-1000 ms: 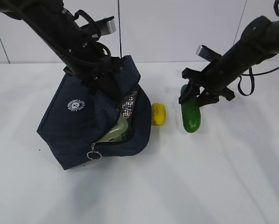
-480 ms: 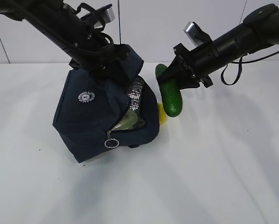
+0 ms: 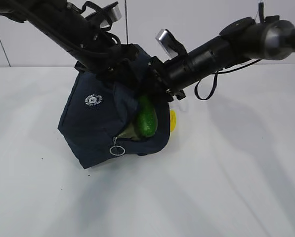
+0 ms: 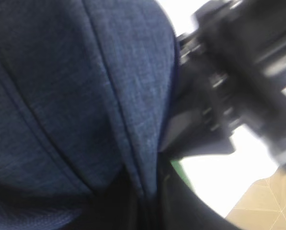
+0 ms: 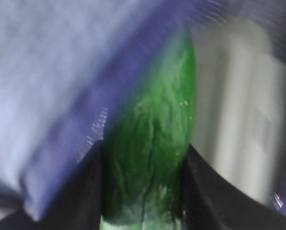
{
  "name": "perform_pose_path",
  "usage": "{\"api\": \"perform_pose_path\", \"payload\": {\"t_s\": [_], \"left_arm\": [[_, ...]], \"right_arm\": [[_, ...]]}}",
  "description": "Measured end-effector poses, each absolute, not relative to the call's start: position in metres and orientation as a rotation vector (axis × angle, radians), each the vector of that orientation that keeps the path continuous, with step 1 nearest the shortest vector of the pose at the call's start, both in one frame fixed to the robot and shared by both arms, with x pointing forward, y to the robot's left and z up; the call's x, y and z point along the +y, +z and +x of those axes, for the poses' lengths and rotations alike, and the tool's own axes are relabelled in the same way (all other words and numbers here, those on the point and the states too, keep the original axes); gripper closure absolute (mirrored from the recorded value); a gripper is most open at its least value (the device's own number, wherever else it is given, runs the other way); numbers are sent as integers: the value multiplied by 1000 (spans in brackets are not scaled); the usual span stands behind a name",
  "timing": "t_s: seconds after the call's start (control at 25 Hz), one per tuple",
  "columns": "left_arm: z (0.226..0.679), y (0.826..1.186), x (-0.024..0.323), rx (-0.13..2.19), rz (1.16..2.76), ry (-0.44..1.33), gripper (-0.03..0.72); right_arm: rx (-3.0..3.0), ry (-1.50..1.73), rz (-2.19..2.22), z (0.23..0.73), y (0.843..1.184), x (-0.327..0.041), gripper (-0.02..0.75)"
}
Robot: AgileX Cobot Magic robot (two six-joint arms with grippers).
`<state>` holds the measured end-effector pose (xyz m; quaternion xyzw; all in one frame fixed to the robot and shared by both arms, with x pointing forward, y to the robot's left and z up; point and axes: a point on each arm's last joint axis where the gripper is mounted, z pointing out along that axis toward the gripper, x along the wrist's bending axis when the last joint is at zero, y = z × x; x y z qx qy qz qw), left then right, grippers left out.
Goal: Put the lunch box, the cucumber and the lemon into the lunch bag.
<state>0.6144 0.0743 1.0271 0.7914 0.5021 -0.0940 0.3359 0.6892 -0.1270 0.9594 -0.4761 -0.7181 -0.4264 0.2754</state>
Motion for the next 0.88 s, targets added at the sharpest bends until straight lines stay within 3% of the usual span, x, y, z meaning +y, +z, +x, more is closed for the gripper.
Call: {"api": "perform_pose_path", "payload": {"t_s": [0.28, 0.56, 0.88], "left_arm": [[615, 1027, 75, 1312, 2062, -245, 680], [615, 1027, 75, 1312, 2060, -246, 680], [615, 1027, 75, 1312, 2060, -246, 680]], "right_arm": [[-1784, -1280, -1240, 697, 946, -118, 422], [-1774, -1301, -1251, 699, 941, -117, 251], [-1756, -1322, -1281, 705, 941, -130, 220]]}}
